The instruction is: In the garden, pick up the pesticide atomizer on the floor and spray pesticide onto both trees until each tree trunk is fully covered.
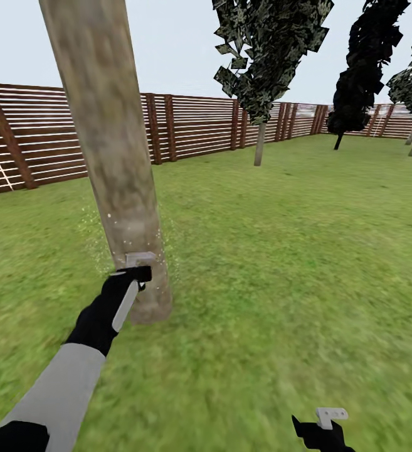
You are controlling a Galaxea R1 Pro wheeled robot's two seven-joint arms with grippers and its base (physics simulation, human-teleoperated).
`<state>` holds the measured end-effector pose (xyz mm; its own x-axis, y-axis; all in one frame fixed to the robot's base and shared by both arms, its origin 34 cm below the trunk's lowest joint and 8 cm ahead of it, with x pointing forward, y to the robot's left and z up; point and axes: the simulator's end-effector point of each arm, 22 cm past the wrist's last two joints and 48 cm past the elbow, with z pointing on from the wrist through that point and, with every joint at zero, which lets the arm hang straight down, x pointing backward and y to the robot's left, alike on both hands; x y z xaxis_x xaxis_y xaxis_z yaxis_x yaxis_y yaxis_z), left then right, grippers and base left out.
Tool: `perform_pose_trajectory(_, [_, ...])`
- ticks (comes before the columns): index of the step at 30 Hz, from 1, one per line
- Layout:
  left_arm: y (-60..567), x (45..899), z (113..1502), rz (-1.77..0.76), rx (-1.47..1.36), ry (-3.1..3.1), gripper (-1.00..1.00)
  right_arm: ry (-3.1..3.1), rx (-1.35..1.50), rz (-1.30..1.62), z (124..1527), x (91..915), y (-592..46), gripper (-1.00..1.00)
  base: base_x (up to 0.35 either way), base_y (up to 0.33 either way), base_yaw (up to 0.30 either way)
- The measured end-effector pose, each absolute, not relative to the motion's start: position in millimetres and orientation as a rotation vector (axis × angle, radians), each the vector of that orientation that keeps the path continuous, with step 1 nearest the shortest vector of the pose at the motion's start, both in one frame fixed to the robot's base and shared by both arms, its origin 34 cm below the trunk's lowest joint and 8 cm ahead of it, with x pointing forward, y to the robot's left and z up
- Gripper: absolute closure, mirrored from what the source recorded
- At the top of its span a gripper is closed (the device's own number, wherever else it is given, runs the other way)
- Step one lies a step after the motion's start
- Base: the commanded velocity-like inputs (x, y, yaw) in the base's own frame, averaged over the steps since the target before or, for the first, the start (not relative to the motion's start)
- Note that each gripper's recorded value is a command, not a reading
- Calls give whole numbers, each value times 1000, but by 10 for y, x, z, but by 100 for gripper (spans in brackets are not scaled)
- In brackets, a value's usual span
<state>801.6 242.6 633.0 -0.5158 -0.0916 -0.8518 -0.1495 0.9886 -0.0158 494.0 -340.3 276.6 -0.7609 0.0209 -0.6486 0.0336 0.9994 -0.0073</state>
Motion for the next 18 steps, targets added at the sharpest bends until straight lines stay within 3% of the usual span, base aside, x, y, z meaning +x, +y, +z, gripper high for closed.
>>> perform_pose_trajectory(3, [2510, 7909, 6403, 220, -128, 2165, 100, 2436, 37, -24, 2765, 4940, -3401, -100, 0, 0, 0])
perform_pose_trajectory(7, [3233, 7844, 6490, 326, -194, 2154, 100, 2438, 36, -23, 2762, 4937, -3400, -100, 0, 0, 0])
perform_pose_trajectory(14, [2476, 7853, 6705, 194, -129, 2206, 100, 2438, 36, -24, 2763, 4936, -3401, -100, 0, 0, 0])
perform_pose_trajectory(18, [2965, 7798, 6765, 413, -119, 2185, 100, 2438, 36, -24, 2763, 4937, -3401, -100, 0, 0, 0])
